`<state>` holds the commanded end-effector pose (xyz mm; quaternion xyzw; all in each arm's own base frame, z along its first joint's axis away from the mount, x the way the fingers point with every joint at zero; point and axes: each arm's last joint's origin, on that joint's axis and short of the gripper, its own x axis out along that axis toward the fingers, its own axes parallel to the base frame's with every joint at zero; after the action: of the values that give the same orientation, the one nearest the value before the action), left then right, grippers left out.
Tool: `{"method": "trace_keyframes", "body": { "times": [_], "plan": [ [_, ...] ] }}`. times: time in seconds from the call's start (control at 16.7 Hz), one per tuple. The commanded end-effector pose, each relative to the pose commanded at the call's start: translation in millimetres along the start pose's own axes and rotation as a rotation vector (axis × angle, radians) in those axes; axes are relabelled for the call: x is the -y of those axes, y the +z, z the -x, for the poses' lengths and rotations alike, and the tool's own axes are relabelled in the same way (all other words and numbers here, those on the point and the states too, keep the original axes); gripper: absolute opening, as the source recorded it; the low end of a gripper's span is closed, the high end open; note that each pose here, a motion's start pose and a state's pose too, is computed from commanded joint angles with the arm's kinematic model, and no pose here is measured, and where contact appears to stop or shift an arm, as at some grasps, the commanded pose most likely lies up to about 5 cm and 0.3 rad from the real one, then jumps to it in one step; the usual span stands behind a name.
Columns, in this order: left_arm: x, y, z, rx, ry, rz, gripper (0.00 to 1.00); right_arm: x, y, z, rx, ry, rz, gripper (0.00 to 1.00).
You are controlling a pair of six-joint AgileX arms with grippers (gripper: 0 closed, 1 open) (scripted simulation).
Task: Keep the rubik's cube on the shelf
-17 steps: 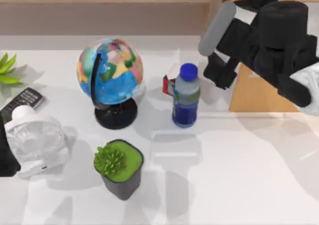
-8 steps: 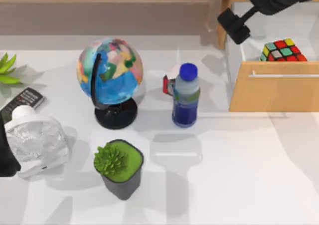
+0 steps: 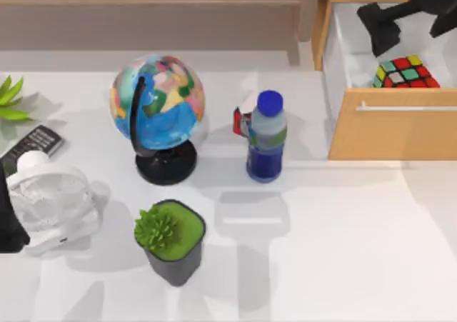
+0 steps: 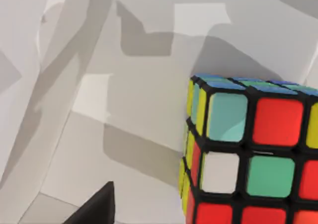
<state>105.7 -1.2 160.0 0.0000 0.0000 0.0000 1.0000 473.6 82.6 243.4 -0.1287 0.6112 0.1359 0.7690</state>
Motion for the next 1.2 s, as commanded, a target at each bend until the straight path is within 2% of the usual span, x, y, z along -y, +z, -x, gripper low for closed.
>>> {"method": "trace_keyframes", "body": {
  "times": [0.3,0.72,1.2],
  "plan": [
    [0,0,0,0.000,0.000,0.000,1.00,18,-4,-12,-0.123,0.018,-0.088,1.00],
    [0,0,0,0.000,0.000,0.000,1.00,16,-3,-16,-0.121,0.018,-0.084,1.00],
    [0,0,0,0.000,0.000,0.000,1.00,17,-7,-72,-0.123,0.018,-0.088,1.00]
  ]
}}
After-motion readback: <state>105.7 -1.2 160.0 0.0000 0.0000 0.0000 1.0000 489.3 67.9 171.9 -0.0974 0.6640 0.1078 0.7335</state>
